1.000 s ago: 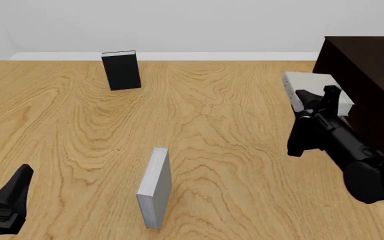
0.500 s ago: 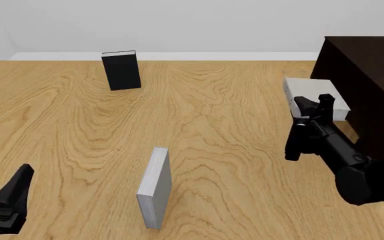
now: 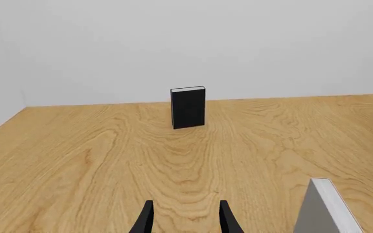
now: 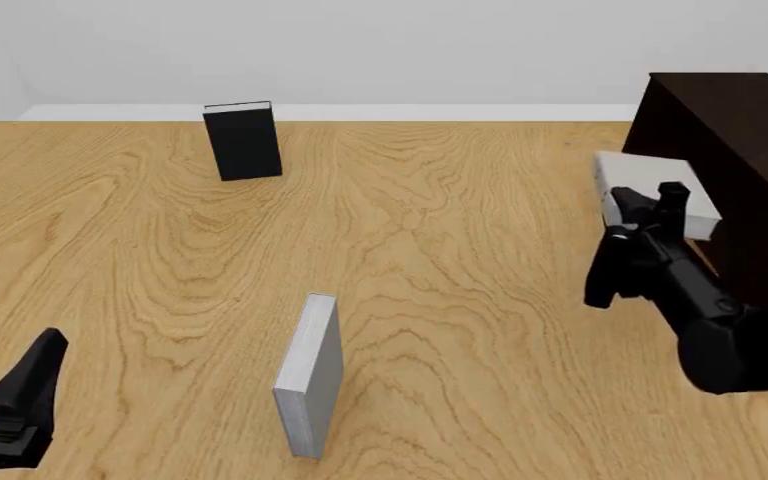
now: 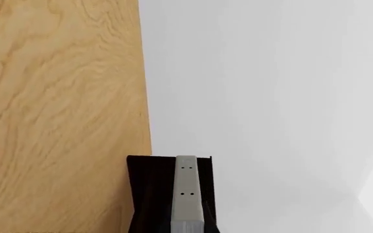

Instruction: Pick up the book on the right and place it on the cabinet shelf.

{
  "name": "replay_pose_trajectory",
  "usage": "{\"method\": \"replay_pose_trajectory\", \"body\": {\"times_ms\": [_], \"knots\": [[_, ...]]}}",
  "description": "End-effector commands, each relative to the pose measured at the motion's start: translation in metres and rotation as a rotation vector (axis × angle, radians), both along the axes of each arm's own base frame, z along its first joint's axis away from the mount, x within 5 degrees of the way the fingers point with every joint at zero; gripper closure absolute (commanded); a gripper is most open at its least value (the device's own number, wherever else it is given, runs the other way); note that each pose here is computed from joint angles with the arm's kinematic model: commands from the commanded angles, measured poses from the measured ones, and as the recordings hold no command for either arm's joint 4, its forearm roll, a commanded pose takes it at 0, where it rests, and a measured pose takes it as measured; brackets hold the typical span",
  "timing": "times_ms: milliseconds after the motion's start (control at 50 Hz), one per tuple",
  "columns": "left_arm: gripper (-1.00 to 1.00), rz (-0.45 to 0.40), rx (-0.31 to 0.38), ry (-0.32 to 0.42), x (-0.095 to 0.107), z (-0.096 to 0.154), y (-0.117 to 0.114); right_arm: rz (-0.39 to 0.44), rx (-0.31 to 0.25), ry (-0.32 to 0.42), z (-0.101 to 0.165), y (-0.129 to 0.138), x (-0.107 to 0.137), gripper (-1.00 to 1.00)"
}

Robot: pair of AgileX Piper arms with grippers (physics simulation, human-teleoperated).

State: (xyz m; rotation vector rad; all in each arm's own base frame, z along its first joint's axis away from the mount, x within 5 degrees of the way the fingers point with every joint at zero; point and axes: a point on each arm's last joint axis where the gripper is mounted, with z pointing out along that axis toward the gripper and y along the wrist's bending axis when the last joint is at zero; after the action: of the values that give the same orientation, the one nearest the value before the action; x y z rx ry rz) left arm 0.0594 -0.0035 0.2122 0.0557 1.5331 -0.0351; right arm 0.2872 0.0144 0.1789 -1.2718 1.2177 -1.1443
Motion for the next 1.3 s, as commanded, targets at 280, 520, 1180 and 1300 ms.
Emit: {"method": "replay_pose_trajectory", "body": {"times_ms": [280, 520, 1180, 1300], "knots": [[-1.00, 0.001, 0.002, 0.004, 0.001, -0.001, 0.000, -0.084, 0.040, -0.028, 0.006, -0.025, 0.017, 1.00], [-1.00, 0.002, 0.002, 0.006, 0.002, -0.001, 0.000, -0.106, 0.052, -0.023, -0.001, -0.032, 0.026, 1.00], [-1.00, -0.001, 0.005, 0.013, 0.006, -0.001, 0.000, -0.187, 0.073, -0.001, -0.007, -0.060, 0.049, 1.00], [-1.00, 0.001, 0.006, 0.013, 0.005, -0.002, 0.000, -0.197, 0.080, 0.000, -0.006, -0.064, 0.055, 1.00]]}}
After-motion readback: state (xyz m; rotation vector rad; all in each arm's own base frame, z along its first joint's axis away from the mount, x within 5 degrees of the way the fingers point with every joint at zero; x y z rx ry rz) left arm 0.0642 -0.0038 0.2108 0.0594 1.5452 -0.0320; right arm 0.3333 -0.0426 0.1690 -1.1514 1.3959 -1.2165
